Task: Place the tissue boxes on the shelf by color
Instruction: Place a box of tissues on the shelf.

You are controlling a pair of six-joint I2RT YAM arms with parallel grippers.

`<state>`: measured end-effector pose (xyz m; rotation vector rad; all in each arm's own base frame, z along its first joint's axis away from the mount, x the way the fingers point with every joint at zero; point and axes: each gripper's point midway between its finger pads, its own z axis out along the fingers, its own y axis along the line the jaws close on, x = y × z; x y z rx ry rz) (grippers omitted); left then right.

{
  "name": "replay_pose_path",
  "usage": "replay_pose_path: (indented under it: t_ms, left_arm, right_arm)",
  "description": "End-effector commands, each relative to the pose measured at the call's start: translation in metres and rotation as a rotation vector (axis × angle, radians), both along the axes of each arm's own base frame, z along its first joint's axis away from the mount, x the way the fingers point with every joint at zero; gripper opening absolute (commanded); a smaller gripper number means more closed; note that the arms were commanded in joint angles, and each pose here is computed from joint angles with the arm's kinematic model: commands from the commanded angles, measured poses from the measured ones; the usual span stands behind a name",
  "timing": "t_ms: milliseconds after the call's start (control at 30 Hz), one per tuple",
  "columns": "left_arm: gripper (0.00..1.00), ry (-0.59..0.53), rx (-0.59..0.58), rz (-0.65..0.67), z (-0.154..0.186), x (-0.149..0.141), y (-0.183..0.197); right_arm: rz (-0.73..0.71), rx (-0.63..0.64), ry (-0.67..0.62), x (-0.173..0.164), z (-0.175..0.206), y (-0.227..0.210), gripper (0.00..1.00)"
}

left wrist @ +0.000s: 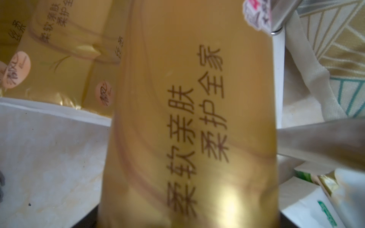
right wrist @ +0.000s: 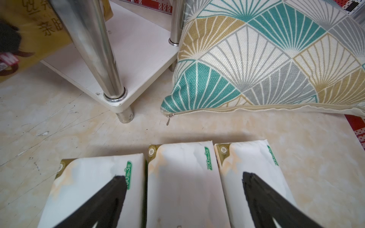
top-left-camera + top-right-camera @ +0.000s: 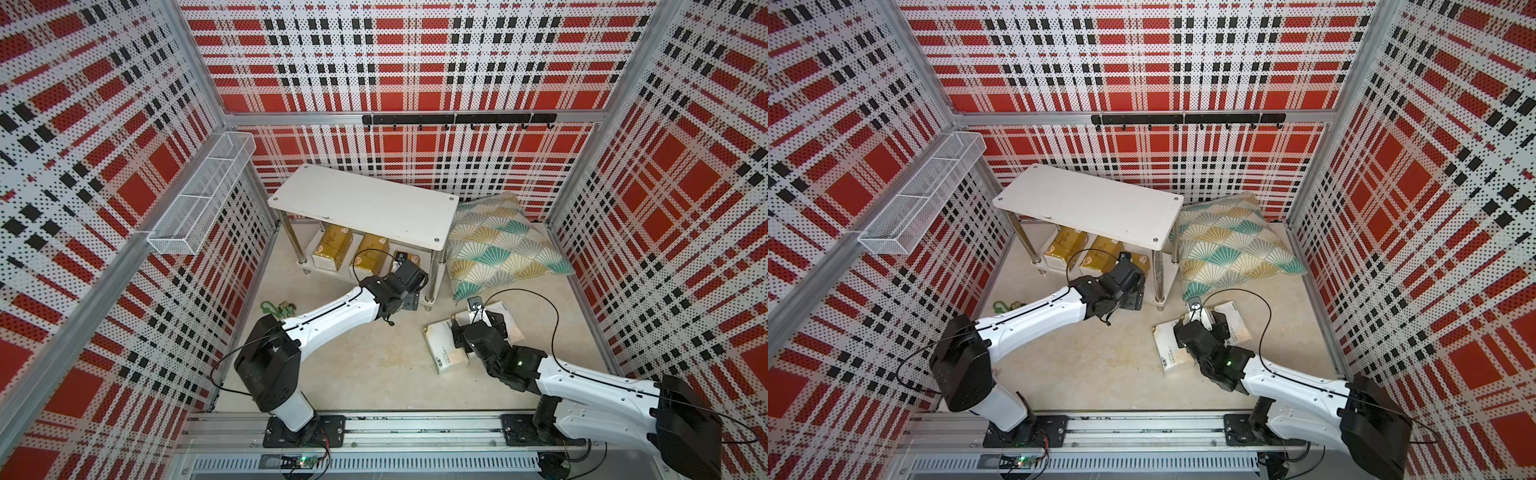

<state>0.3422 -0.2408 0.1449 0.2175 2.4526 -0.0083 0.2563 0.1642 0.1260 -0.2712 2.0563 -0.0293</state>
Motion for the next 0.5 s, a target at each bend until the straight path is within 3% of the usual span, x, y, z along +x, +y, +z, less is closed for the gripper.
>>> replay_pose_path:
  t_ms: [0, 467]
  left_arm:
    - [0.84, -0.049, -0.028, -0.03, 0.012, 0.02, -0.01]
    - [0.84, -0.054, -0.02, -0.024, -0.007, 0.054, -0.024]
  right_arm:
    - [-0.009, 0.03, -0.015, 0.002, 0.011, 0.002, 1.0]
    - [-0.015, 0.023, -0.018, 0.001, 0.014, -0.002, 1.0]
